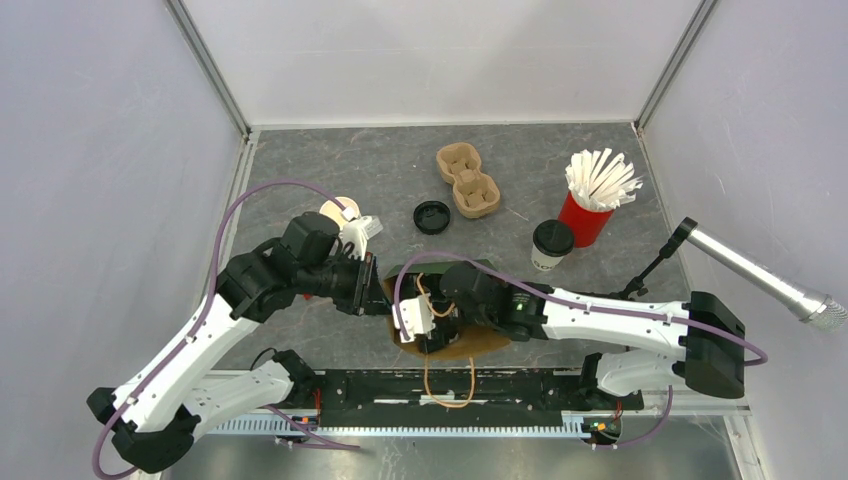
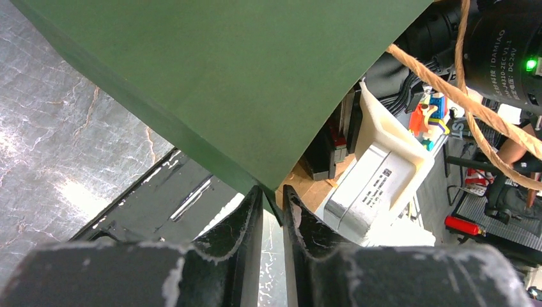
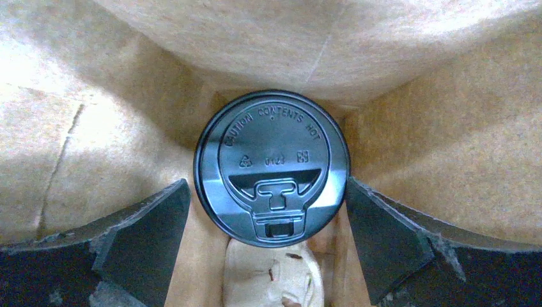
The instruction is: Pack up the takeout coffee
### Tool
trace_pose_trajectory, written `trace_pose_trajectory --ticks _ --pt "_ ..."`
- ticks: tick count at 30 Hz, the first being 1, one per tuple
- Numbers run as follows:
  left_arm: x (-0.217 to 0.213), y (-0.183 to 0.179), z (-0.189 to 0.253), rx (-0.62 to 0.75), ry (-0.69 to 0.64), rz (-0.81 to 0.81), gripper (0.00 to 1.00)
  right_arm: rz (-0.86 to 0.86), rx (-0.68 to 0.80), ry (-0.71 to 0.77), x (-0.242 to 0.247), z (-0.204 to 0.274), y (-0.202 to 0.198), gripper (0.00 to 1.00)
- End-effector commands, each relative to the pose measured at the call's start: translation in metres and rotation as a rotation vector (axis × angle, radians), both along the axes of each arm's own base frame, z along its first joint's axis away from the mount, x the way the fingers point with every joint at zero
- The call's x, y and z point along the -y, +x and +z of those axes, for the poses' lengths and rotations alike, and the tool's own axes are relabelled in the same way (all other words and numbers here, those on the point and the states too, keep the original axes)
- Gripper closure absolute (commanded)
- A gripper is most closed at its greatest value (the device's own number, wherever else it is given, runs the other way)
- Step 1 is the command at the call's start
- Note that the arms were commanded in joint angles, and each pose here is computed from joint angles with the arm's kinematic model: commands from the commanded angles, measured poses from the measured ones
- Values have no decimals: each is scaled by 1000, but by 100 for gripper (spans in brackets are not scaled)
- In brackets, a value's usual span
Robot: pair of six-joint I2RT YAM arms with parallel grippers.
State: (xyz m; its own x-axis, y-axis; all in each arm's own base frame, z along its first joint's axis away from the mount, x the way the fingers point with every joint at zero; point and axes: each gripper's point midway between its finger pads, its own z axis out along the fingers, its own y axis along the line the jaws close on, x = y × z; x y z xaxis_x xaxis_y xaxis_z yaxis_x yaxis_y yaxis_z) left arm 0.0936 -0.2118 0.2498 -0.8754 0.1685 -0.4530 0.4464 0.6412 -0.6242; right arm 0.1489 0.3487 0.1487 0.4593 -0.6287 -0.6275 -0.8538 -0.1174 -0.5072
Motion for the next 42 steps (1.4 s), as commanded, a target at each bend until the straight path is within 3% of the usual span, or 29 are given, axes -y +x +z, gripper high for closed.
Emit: trace_pose_trajectory --ticks 1,15,21,27,42 --pt "5 3 12 14 -56 24 77 92 7 79 -12 19 -12 2" --pt "5 2 8 0 -51 28 80 1 153 -26 0 -4 19 2" --pt "6 4 12 5 -56 31 80 -19 190 16 -3 11 25 16" --pt "3 7 13 18 -37 54 80 -33 164 98 -6 32 20 30" --pt "-10 31 38 75 98 130 88 -141 27 188 4 108 12 35"
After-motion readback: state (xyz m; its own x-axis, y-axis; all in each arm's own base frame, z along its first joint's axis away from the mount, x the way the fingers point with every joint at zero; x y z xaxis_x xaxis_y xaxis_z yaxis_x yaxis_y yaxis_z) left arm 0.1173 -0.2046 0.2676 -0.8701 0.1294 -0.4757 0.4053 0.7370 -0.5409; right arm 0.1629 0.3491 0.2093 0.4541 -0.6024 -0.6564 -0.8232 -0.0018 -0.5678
